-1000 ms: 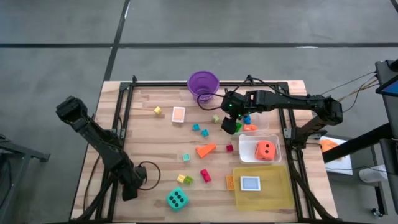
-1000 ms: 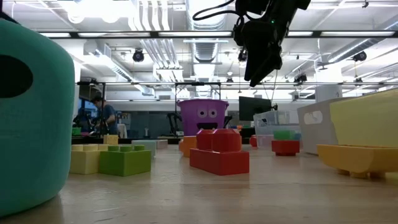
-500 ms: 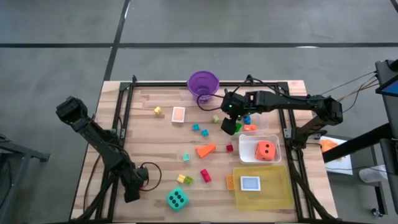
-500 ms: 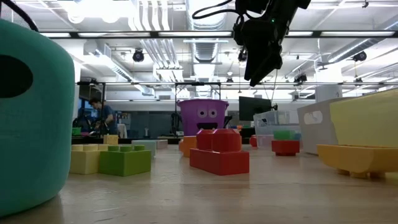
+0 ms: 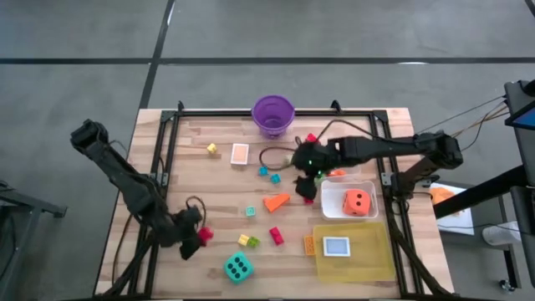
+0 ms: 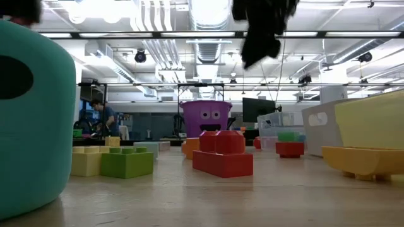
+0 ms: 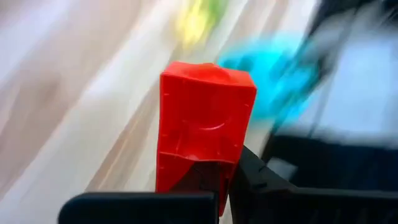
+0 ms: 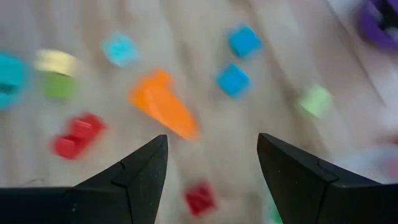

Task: Pick & Place Toys
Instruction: Put the red game piece into the transparent bin

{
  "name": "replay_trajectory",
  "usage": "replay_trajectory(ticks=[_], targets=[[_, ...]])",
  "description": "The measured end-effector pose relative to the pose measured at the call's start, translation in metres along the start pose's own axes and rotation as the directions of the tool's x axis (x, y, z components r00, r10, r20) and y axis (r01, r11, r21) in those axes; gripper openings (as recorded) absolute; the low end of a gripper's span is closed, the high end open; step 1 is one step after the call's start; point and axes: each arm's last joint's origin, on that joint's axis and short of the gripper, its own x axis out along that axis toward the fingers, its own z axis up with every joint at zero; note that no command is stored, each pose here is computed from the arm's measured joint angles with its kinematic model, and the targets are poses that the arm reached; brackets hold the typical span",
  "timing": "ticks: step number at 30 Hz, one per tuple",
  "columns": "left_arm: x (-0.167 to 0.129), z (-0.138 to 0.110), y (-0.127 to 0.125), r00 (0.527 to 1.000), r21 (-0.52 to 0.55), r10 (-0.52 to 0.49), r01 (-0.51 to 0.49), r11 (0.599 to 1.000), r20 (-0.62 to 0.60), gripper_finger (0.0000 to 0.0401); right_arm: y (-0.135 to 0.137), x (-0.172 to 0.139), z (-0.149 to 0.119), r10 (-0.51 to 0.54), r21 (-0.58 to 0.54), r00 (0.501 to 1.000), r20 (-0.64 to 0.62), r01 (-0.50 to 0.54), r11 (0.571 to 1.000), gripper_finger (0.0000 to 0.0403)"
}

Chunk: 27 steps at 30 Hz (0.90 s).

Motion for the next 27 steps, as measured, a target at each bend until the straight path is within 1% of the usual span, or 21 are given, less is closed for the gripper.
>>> replay_trajectory(ticks=[1, 3, 4, 5, 6, 7, 9, 11, 13, 14, 16, 18, 21, 24, 27], targets=[[-0.004, 0.006, -0.004, 0.996, -0.023, -0.042, 0.044, 0.999, 0.080, 0.0000, 0.010, -0.002, 0.002, 0.032, -0.012, 0.999, 0.038, -0.031, 0.999, 0.0244], [-0.011, 0.018, -0.011, 0.965, -0.040, -0.117, 0.130, 0.991, 0.234, 0.0000, 0.030, -0.008, 0.008, 0.104, -0.004, 0.987, 0.124, -0.105, 0.994, 0.0244], [-0.014, 0.024, -0.015, 0.942, -0.028, -0.151, 0.167, 0.986, 0.300, 0.0000, 0.039, -0.012, 0.012, 0.141, 0.025, 0.974, 0.176, -0.148, 0.989, 0.0244], [-0.016, 0.031, -0.018, 0.917, -0.008, -0.181, 0.196, 0.980, 0.355, 0.0000, 0.047, -0.016, 0.016, 0.174, 0.080, 0.958, 0.230, -0.196, 0.977, 0.0244], [-0.018, 0.038, -0.021, 0.892, 0.021, -0.207, 0.217, 0.976, 0.403, 0.0000, 0.053, -0.019, 0.021, 0.202, 0.146, 0.937, 0.283, -0.251, 0.957, 0.0244], [-0.020, 0.045, -0.024, 0.865, 0.055, -0.233, 0.233, 0.971, 0.445, 0.0000, 0.058, -0.023, 0.025, 0.231, 0.208, 0.913, 0.336, -0.311, 0.927, 0.0244], [-0.023, 0.059, -0.029, 0.814, 0.131, -0.276, 0.244, 0.961, 0.511, 0.0000, 0.066, -0.030, 0.034, 0.277, 0.282, 0.856, 0.437, -0.422, 0.861, 0.0244], [-0.026, 0.072, -0.032, 0.759, 0.189, -0.311, 0.247, 0.950, 0.572, 0.0000, 0.069, -0.039, 0.043, 0.281, 0.319, 0.804, 0.524, -0.491, 0.811, 0.0244], [-0.031, 0.084, -0.035, 0.703, 0.236, -0.337, 0.241, 0.941, 0.626, 0.0000, 0.070, -0.046, 0.049, 0.246, 0.365, 0.781, 0.574, -0.513, 0.777, 0.0244], [-0.033, 0.089, -0.035, 0.677, 0.260, -0.347, 0.231, 0.938, 0.649, 0.0000, 0.070, -0.049, 0.051, 0.219, 0.384, 0.780, 0.586, -0.505, 0.773, 0.0244], [-0.037, 0.098, -0.036, 0.628, 0.295, -0.360, 0.211, 0.932, 0.690, 0.0000, 0.069, -0.052, 0.053, 0.168, 0.406, 0.784, 0.597, -0.476, 0.780, 0.0244], [-0.039, 0.107, -0.035, 0.591, 0.301, -0.361, 0.201, 0.932, 0.722, 0.0000, 0.069, -0.054, 0.057, 0.145, 0.412, 0.778, 0.611, -0.469, 0.781, 0.0244], [-0.039, 0.119, -0.033, 0.577, 0.310, -0.375, 0.212, 0.927, 0.725, 0.0000, 0.070, -0.060, 0.065, 0.142, 0.389, 0.759, 0.635, -0.473, 0.791, 0.0244], [-0.039, 0.130, -0.037, 0.581, 0.332, -0.406, 0.234, 0.914, 0.705, 0.0000, 0.068, -0.061, 0.074, 0.132, 0.367, 0.748, 0.650, -0.461, 0.808, 0.0244], [-0.040, 0.138, -0.046, 0.587, 0.382, -0.447, 0.240, 0.893, 0.675, 0.0000, 0.065, -0.057, 0.077, 0.115, 0.371, 0.762, 0.637, -0.434, 0.821, 0.0244]])
